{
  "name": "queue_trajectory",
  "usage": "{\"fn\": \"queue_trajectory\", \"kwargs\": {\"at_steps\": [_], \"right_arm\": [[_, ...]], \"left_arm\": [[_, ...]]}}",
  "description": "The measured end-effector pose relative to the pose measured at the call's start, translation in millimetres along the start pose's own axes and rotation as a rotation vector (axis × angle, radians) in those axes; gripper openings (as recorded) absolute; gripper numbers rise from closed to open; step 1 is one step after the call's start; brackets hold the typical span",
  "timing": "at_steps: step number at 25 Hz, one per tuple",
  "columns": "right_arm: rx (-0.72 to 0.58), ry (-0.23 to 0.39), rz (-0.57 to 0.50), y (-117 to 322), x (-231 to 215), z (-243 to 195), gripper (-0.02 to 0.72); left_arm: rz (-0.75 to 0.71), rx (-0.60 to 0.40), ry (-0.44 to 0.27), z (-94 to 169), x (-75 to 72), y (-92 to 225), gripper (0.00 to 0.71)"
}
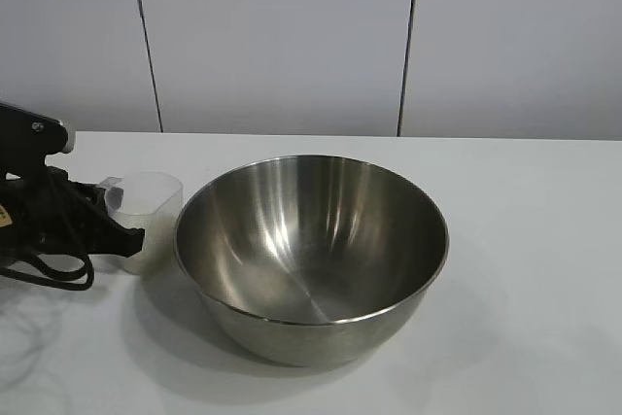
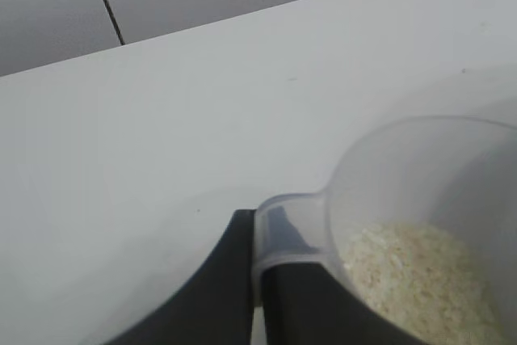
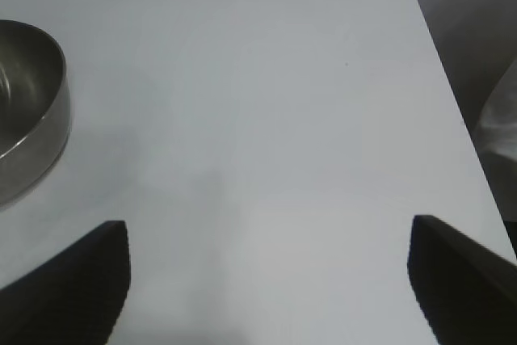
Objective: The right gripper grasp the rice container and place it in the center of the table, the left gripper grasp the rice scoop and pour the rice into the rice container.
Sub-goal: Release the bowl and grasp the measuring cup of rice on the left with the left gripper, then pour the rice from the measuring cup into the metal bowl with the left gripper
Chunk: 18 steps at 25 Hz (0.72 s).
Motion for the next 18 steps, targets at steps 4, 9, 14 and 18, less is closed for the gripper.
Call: {"fn": "queue_trajectory", "kwargs": {"at_steps": [4, 9, 14, 18], "right_arm": [[0.000, 0.000, 0.000, 0, 0, 0, 0.639], [0.000, 0.000, 0.000, 0, 0, 0, 0.639], [0.000, 0.000, 0.000, 0, 0, 0, 0.639], [-0.001, 0.000, 0.000, 0, 0, 0, 0.639]], "left_arm": [[-0.100, -0.074, -0.023, 6, 9.6, -31, 0.006], [-0.338, -0.079, -0.033, 14, 24.8, -77, 0.006], [-0.598, -0.119, 0.043, 19, 20.9, -140, 0.006], [-0.811, -0.125, 0.152, 16, -7.3, -177, 0.006]]}}
Point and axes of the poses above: a point on each arm's last joint axis where the gripper is mounted, z pointing back along that axis away from the gripper, x along the wrist's bending axis when the last joint is at zero, y = z × x, the point moved 2 cm from there along -z, pointing out along that axis toward the gripper, and after that the axes turned 7 degrees about -z, right-handed, at the moved point
